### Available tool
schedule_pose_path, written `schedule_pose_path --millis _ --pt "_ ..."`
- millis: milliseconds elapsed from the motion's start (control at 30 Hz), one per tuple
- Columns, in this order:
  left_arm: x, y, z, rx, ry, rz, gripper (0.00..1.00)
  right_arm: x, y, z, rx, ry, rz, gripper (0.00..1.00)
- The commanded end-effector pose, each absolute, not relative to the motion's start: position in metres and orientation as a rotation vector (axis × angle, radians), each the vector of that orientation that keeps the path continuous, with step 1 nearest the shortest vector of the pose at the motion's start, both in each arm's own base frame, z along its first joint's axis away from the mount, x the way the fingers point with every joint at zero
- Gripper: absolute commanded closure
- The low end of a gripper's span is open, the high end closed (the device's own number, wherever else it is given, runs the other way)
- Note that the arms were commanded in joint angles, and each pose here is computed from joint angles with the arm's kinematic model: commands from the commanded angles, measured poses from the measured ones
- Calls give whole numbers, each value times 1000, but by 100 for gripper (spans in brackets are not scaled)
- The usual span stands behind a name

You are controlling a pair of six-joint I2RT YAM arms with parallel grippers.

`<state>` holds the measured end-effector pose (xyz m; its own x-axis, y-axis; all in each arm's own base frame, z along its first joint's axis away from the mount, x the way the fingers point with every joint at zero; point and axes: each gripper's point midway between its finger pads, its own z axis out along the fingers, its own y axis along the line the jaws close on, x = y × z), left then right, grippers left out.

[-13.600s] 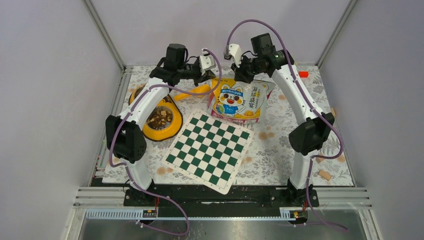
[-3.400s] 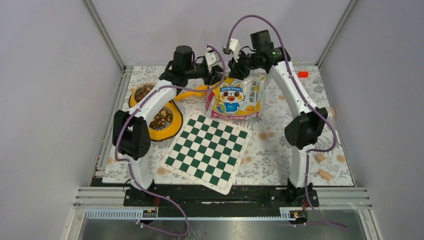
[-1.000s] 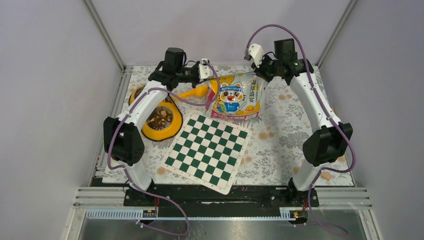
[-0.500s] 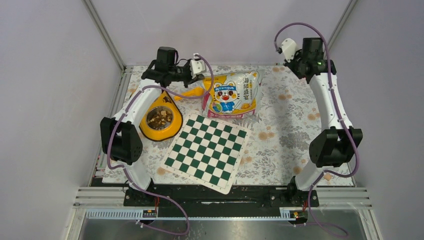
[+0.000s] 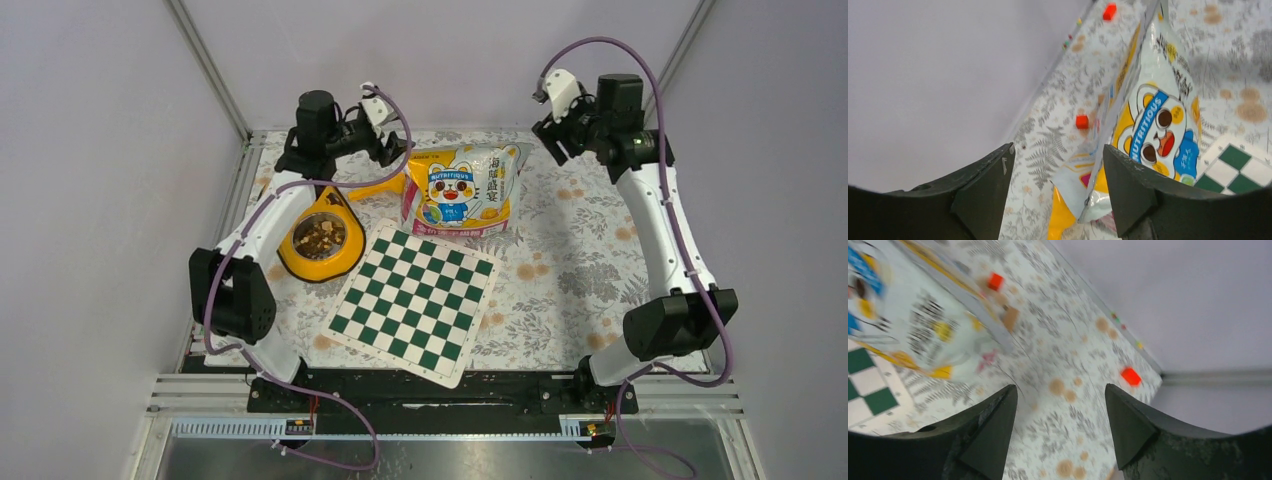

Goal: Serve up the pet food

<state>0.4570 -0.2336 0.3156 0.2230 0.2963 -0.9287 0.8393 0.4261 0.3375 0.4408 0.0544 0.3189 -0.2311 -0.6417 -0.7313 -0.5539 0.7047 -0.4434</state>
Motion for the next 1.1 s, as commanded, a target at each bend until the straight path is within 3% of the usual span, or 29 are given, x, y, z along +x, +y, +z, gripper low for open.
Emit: schedule_pose_path --millis 0,233,500,633,800,1067 --pt "442 -229 401 919 1134 -502 33 433 136 337 -1045 1721 122 27" --pt "416 -195 432 610 1104 -483 28 450 213 331 -1145 1632 332 29" --pt "373 -172 441 459 1125 -520 26 466 251 301 -1229 1628 432 36" --pt "359 -170 447 443 1115 -552 25 464 261 287 -1270 1655 471 52" --pt "351 -164 449 408 1112 -549 25 467 257 289 -1256 1709 388 100" --pt "347 -145 449 321 1124 -487 25 446 231 398 -1051 1540 250 100"
